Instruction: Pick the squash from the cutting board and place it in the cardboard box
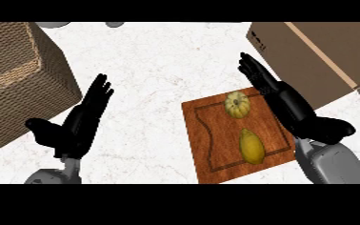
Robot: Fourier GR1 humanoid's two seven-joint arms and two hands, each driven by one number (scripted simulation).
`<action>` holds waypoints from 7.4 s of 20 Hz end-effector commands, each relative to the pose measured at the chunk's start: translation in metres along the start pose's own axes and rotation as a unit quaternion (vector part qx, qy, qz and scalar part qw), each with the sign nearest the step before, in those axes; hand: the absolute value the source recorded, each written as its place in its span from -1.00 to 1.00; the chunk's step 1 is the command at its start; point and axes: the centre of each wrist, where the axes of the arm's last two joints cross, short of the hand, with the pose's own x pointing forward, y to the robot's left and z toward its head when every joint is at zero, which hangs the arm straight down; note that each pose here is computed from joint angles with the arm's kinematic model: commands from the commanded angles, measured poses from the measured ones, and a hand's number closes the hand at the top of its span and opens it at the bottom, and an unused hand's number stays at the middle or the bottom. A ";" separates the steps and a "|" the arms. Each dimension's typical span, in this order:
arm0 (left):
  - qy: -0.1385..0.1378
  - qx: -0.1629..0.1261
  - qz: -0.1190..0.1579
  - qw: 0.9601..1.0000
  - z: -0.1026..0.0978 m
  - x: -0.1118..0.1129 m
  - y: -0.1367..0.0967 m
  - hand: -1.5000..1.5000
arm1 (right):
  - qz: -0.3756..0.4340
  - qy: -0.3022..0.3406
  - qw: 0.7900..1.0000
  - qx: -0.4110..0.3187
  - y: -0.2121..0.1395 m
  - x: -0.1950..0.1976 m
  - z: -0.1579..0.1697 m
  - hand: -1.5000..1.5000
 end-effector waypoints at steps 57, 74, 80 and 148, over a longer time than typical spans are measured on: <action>0.029 0.068 -0.010 0.997 0.014 0.017 0.093 0.00 | 0.578 0.512 0.634 0.043 0.082 0.045 -0.126 -1.00; 0.030 0.061 -0.018 0.998 0.014 0.015 0.090 0.00 | 0.602 0.523 0.599 0.073 0.106 0.012 -0.137 -1.00; 0.034 0.062 -0.015 0.997 0.013 0.038 0.082 0.00 | 0.607 0.540 0.580 0.064 0.105 0.003 -0.141 -1.00; 0.036 0.069 -0.020 0.997 0.016 0.034 0.102 0.00 | 0.547 0.253 0.770 -0.210 -0.002 0.094 -0.195 1.00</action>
